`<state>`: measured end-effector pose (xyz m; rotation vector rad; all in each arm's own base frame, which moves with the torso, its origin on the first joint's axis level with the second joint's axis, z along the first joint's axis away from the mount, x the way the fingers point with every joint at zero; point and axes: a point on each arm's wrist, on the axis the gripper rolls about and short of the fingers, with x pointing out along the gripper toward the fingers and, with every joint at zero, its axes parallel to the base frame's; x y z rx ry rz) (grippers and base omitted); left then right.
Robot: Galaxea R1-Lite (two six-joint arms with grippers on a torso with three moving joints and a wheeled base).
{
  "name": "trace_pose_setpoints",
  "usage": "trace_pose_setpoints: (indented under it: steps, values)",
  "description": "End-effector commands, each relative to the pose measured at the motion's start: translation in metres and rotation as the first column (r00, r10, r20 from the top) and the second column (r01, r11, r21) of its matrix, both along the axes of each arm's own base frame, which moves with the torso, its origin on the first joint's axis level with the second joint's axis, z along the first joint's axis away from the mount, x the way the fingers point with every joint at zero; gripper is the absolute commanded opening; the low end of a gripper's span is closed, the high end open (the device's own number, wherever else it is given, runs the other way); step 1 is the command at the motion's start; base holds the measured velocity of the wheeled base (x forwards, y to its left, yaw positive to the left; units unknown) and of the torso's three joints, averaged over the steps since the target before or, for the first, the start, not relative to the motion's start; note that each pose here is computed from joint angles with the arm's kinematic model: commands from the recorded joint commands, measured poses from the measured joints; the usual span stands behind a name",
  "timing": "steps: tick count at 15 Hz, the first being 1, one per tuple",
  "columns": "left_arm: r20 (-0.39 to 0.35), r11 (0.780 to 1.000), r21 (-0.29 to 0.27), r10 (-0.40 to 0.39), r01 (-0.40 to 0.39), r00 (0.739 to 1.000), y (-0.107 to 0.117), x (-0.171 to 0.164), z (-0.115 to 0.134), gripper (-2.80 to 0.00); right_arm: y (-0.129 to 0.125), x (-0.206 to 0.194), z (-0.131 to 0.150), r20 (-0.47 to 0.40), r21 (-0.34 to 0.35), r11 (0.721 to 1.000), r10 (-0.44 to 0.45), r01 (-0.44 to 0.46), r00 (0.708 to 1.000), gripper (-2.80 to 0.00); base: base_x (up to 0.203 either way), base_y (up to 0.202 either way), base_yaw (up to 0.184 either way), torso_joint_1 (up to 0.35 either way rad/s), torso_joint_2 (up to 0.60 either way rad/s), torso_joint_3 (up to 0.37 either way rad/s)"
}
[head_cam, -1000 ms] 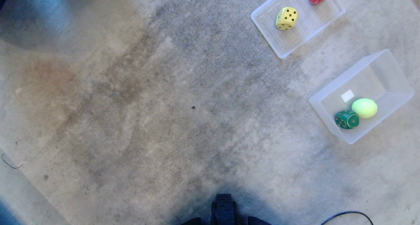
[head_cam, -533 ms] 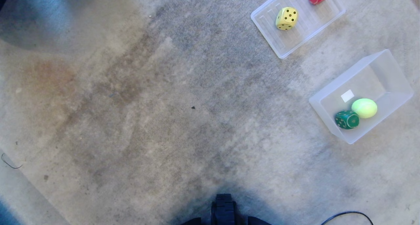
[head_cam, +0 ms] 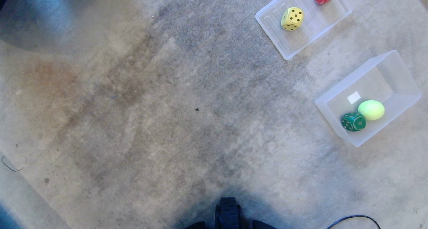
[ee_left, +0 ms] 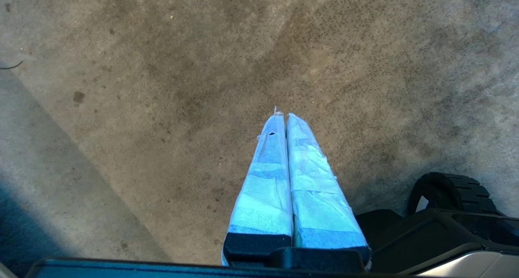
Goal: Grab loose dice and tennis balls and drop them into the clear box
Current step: Pick up toys out of the box
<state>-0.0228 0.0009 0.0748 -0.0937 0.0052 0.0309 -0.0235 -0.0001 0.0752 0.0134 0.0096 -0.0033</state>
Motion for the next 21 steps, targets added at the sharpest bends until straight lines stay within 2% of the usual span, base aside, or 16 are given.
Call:
trace_pose_setpoints:
  steps: [1, 7, 15, 21]
  values:
    - [0.001, 1.000, -0.002, 0.000, 0.000, 1.000, 0.0000, 0.0000, 0.0000, -2.80, 0.0000, 0.0001, 0.0001, -0.001, 0.000, 1.000, 0.000, 0.000, 1.000, -2.80, 0.000, 0.000, 0.000, 0.000, 0.00, 0.000]
    - [-0.001, 1.000, -0.001, -0.001, 0.001, 1.000, 0.0000, 0.0000, -0.0001, -2.80, 0.0000, 0.0001, 0.0001, -0.001, 0.000, 1.000, 0.000, 0.000, 1.000, -2.80, 0.000, 0.000, 0.000, 0.001, 0.00, 0.012]
    - [-0.001, 1.000, 0.005, -0.002, 0.002, 1.000, 0.0000, 0.0000, -0.0001, -2.80, 0.0000, 0.0001, 0.0001, -0.001, 0.000, 1.000, 0.000, 0.000, 1.000, -2.80, 0.000, 0.000, 0.000, 0.003, 0.00, 0.133]
    - [-0.001, 1.000, 0.005, -0.001, 0.001, 1.000, 0.0000, 0.0000, -0.0001, -2.80, 0.0001, 0.0002, -0.0003, -0.003, -0.023, 1.000, 0.003, -0.003, 1.000, -2.80, 0.000, 0.000, 0.000, 0.000, 0.00, 0.005]
